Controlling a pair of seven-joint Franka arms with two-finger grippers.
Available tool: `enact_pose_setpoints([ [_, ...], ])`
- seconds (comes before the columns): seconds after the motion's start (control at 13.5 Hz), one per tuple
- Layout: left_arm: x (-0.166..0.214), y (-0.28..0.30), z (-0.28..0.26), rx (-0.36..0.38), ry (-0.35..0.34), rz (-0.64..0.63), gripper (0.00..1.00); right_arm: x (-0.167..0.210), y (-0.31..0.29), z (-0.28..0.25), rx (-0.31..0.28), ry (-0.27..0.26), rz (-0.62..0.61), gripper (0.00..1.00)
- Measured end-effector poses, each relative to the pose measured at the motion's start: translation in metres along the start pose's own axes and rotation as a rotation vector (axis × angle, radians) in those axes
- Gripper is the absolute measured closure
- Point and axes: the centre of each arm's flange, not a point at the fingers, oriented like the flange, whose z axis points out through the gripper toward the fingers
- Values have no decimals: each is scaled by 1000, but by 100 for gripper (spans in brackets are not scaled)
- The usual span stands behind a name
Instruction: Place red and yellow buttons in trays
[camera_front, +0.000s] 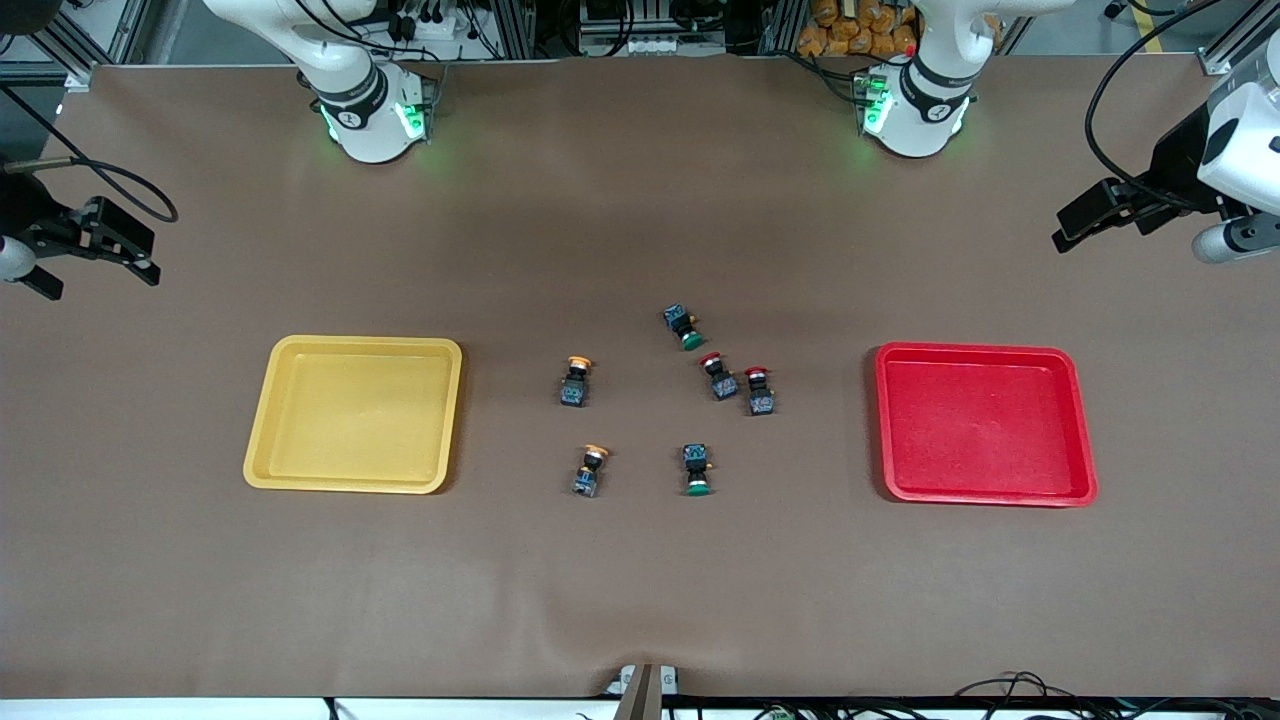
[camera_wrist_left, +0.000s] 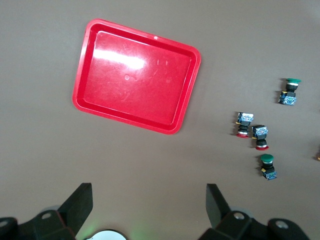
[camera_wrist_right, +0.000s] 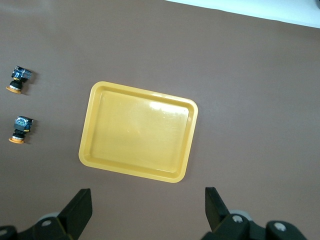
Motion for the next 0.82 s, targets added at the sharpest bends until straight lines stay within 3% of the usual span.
enact_pose_setpoints([
  [0.52,1,2,-6,-7,22,3,0,0,0,-2,-3,5,1,0],
  [0.82,1,5,-13,-13,39,8,0,0,0,-2,-3,5,115,0],
])
